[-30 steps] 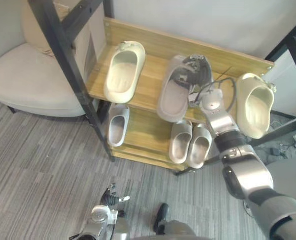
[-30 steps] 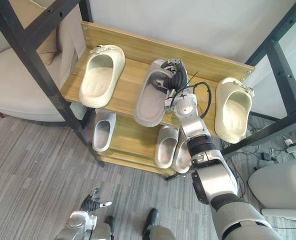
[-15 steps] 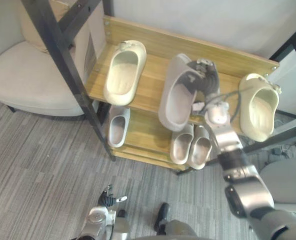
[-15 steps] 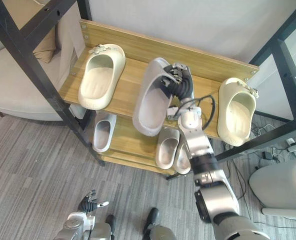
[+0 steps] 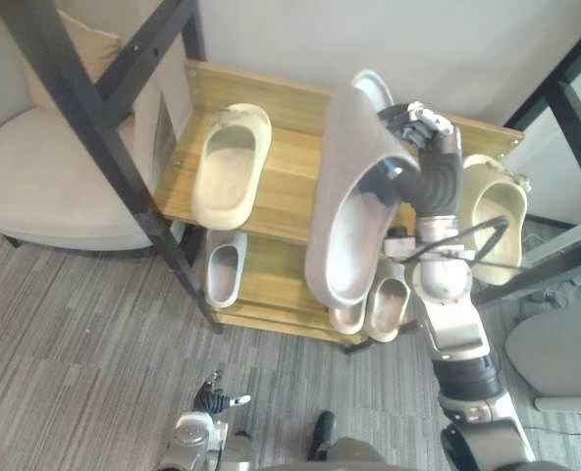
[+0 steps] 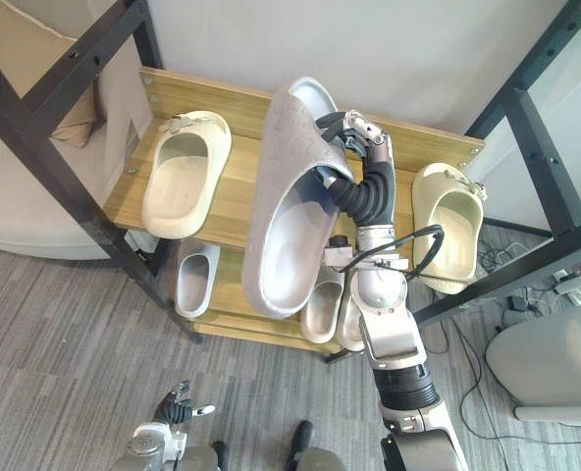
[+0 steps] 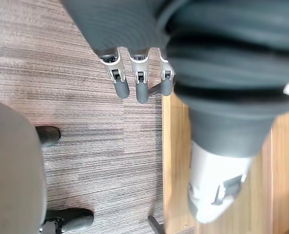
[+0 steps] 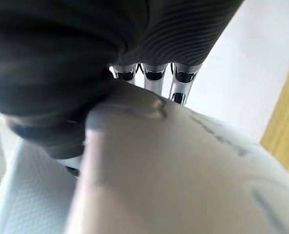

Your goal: Organize the slippers on the shoe rack

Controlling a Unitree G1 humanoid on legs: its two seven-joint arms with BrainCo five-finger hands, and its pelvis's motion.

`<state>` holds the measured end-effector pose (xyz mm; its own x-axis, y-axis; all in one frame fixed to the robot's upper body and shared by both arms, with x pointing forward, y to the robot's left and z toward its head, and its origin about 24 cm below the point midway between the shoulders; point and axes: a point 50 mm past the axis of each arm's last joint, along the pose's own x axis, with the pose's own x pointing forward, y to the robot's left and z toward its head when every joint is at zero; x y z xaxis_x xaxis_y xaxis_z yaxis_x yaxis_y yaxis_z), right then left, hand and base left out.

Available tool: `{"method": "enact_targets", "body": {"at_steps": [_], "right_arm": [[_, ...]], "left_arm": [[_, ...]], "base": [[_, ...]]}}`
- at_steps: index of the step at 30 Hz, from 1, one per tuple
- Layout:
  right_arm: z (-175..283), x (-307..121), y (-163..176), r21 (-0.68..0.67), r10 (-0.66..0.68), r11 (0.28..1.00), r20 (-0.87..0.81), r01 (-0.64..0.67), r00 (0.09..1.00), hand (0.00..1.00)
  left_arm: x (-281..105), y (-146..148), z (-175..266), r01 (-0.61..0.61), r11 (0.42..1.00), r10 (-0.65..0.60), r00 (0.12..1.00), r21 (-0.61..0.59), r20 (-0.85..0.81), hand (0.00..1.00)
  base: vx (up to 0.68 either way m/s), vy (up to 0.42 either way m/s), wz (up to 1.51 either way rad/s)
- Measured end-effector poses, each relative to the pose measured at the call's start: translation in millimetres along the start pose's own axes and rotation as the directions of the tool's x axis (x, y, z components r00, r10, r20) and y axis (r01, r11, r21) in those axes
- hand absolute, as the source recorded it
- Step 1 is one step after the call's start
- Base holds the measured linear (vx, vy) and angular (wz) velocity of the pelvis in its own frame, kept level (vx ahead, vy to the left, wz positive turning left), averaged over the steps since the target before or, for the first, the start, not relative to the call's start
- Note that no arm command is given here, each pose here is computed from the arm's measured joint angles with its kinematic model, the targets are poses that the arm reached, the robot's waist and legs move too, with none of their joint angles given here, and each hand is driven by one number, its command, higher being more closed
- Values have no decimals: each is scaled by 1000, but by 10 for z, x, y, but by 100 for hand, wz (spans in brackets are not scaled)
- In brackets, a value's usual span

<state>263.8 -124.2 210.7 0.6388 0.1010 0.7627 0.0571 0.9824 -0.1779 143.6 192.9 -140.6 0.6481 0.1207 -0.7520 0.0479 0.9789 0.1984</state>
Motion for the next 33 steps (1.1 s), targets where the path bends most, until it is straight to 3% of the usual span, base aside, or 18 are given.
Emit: {"method": "enact_targets", "body": {"at_steps": [6,11,18,33], "right_arm": [[-7,-344,247,117,174,979,-74,-165,982,100],[-93,-762,456,250,368,914,-187,-318,911,100],[-268,-1252,642,449,538,811,-320,-375,780,100],[-729,-1839,728,480,621,782,-557,-397,551,100]], "left_arm": [[-12,-56,-46,18,1000,-18,1000,11,-16,0],[-26,-129,-96,58,997,-57,998,42,-36,0],[-59,-216,-186,95,993,-90,994,68,-66,0],[-4,-195,-95,99,990,-94,994,98,-53,0]], "base": [[8,-7,-8],[4,-8,-3],[-24,35,0],[-76,-59,5]]}}
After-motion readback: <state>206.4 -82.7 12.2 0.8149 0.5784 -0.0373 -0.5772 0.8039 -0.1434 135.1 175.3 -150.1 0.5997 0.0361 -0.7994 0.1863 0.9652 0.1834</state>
